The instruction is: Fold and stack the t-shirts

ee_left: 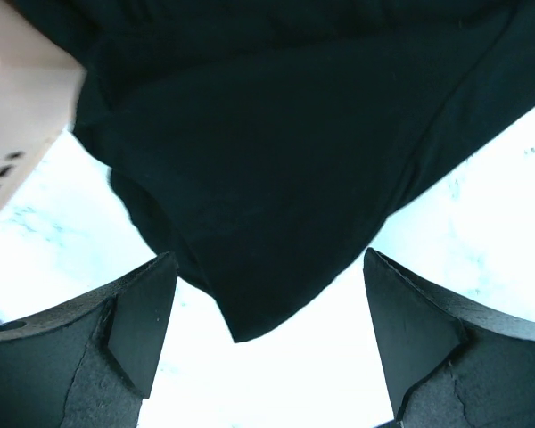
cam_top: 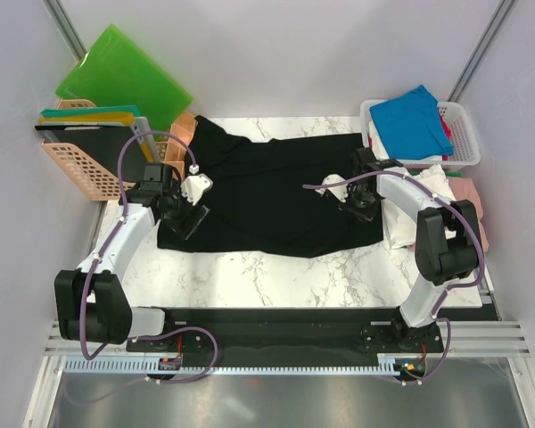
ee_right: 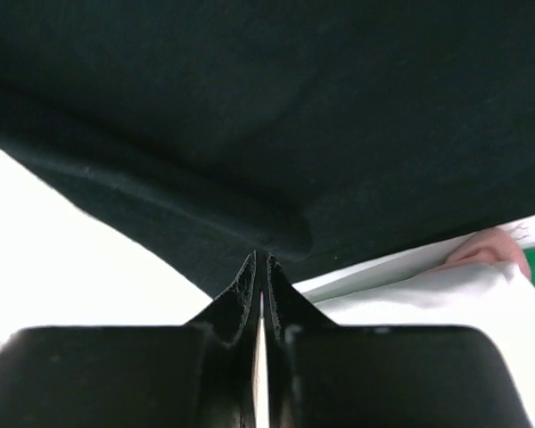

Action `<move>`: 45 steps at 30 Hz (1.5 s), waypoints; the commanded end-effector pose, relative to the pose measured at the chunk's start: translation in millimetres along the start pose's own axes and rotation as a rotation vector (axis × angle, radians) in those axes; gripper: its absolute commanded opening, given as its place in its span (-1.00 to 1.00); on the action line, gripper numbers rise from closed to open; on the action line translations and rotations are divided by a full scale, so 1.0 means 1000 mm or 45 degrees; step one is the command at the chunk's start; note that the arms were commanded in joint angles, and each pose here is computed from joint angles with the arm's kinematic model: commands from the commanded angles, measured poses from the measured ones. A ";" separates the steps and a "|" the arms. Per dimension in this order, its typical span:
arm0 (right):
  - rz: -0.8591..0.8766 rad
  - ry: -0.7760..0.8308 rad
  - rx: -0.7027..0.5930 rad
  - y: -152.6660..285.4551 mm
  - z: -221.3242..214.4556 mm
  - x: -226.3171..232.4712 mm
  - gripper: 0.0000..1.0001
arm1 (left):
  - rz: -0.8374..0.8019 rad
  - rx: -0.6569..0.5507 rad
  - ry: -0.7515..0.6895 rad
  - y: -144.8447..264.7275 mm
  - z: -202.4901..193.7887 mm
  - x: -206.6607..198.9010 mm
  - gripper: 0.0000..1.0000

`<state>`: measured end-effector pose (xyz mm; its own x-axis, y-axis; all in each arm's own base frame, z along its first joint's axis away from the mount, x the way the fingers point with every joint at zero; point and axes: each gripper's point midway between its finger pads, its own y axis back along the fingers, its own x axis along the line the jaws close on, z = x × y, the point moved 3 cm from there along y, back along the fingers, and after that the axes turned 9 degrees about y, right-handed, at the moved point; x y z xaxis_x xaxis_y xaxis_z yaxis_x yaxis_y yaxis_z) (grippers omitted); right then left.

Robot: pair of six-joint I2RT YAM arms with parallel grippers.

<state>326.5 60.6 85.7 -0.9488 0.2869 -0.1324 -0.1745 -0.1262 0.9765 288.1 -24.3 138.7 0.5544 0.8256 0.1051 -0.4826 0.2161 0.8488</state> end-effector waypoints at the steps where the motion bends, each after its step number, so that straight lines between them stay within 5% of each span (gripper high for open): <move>1: -0.047 -0.003 -0.015 0.000 0.008 -0.017 -1.00 | -0.032 0.004 -0.053 0.000 0.000 -0.004 0.83; 8: -0.108 -0.032 0.010 0.009 0.000 -0.027 -1.00 | -0.063 0.053 -0.052 -0.012 -0.009 -0.009 0.83; 13: -0.137 -0.024 0.024 0.020 -0.007 -0.024 -0.36 | -0.079 -0.010 -0.055 -0.018 -0.006 -0.015 0.88; 24: -0.120 -0.045 0.008 0.026 -0.010 -0.012 0.15 | 0.099 -0.091 -0.007 -0.037 0.012 0.010 1.00; 34: -0.152 -0.052 0.013 0.034 -0.013 -0.013 0.19 | 0.056 0.163 0.021 -0.083 -0.022 0.009 1.00; 45: -0.152 -0.069 -0.049 0.031 -0.010 -0.014 0.19 | 0.028 0.245 0.028 -0.101 -0.039 0.005 1.00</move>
<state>329.7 39.1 110.7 -0.9146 0.3369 -0.2238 -0.2662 -0.0849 0.9602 311.4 -23.6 49.0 0.5429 0.8332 0.1055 -0.3688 0.1237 0.9212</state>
